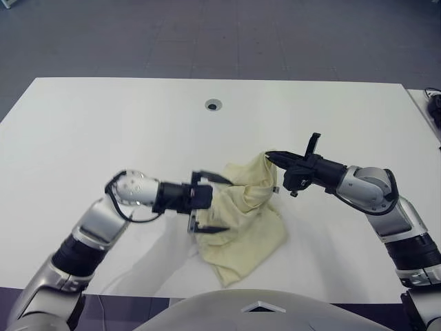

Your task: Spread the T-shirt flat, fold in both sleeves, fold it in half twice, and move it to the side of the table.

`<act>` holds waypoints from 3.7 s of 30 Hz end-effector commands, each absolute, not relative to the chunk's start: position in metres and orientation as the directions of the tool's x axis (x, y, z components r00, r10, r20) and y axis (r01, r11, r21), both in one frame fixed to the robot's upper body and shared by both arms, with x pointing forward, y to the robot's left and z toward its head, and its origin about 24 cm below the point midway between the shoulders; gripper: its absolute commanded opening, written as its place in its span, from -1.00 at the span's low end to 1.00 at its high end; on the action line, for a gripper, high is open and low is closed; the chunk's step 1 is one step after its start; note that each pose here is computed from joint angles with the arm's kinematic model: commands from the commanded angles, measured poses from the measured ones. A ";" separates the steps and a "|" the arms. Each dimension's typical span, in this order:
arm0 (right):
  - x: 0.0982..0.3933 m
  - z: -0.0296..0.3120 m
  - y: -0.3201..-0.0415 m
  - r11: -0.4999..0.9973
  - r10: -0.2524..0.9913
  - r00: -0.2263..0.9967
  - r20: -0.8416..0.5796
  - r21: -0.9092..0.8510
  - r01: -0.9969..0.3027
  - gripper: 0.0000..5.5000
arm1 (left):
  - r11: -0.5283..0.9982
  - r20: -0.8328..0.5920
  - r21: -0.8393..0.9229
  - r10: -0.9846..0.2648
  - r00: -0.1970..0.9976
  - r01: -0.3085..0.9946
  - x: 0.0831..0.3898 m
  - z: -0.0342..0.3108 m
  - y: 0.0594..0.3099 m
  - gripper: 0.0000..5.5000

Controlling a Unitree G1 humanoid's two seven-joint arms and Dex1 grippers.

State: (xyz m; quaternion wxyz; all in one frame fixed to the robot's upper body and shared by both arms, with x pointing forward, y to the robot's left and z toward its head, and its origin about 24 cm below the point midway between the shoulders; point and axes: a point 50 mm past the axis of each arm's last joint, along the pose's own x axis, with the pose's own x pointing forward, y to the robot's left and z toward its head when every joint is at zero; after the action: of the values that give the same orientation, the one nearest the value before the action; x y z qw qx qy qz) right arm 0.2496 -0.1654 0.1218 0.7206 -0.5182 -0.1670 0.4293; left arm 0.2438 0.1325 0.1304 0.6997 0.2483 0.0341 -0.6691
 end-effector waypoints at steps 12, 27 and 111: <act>0.243 0.161 -0.153 0.238 0.873 0.483 0.074 -0.928 -0.287 -1.00 | -0.049 -0.290 0.054 -0.956 -0.032 0.997 0.285 0.111 0.119 0.39; 0.237 0.156 -0.150 0.180 0.894 0.447 0.026 -0.935 -0.306 -1.00 | -0.112 -0.375 -0.041 -0.919 -0.119 0.993 0.294 0.087 0.117 -0.54; 0.355 0.278 -0.183 0.237 0.626 0.775 0.089 -0.968 -0.080 -1.00 | -0.210 -0.226 0.972 -0.703 0.674 0.106 0.384 0.248 0.174 -1.00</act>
State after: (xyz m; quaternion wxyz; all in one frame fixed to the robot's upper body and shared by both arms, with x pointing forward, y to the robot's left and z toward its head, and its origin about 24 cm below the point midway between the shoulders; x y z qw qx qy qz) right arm 0.3831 -0.1763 0.2947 0.7400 -0.6001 -0.2639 0.1506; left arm 0.4007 0.1480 0.2853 0.5970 0.7242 -0.2368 -0.2512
